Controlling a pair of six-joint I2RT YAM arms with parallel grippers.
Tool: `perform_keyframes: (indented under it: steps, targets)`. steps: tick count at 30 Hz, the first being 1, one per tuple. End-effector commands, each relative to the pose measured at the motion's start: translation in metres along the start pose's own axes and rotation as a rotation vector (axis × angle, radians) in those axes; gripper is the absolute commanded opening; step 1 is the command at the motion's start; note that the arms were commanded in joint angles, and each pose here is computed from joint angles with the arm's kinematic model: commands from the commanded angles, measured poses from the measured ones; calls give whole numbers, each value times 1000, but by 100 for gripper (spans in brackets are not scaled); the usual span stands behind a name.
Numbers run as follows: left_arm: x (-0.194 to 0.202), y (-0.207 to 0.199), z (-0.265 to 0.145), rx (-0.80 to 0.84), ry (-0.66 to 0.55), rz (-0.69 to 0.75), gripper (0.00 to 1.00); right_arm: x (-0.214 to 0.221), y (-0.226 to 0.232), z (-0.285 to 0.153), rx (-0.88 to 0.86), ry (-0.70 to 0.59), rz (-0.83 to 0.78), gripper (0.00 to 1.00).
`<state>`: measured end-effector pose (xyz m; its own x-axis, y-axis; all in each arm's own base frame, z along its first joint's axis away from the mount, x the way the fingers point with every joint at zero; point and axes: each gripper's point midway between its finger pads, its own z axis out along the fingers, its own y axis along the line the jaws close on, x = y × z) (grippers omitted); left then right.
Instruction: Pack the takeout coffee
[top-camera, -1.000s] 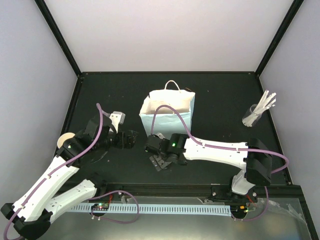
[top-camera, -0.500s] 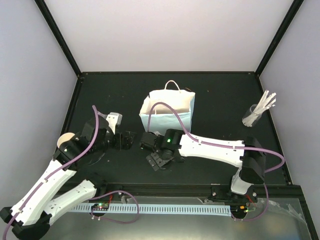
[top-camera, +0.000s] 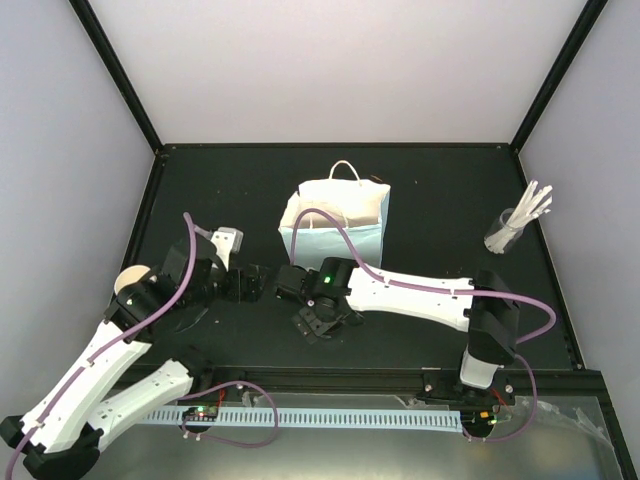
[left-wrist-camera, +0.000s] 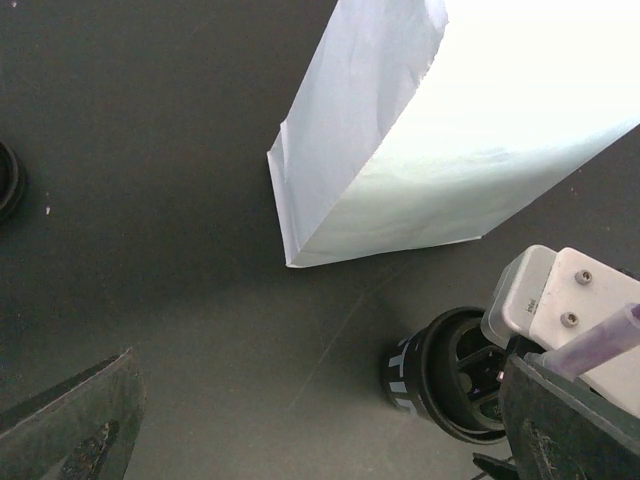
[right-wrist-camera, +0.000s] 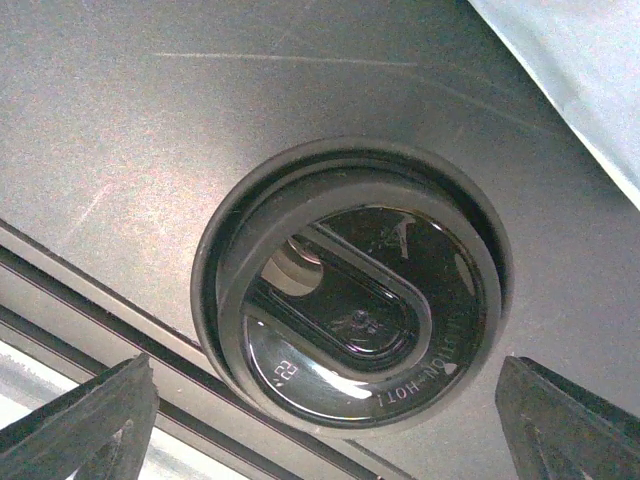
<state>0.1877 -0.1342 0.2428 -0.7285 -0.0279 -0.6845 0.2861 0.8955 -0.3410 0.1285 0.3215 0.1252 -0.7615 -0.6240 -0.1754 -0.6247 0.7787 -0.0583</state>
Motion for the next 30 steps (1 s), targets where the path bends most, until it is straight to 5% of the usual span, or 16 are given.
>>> perform_keyframes:
  steps: [1,30]
  targets:
    - [2,7,-4,-28,-7,4,99,-1,3,-1,-16,9,-10,94]
    - [-2,3,3,-17,4,16,99,-4,-2,5,-70,23,5,91]
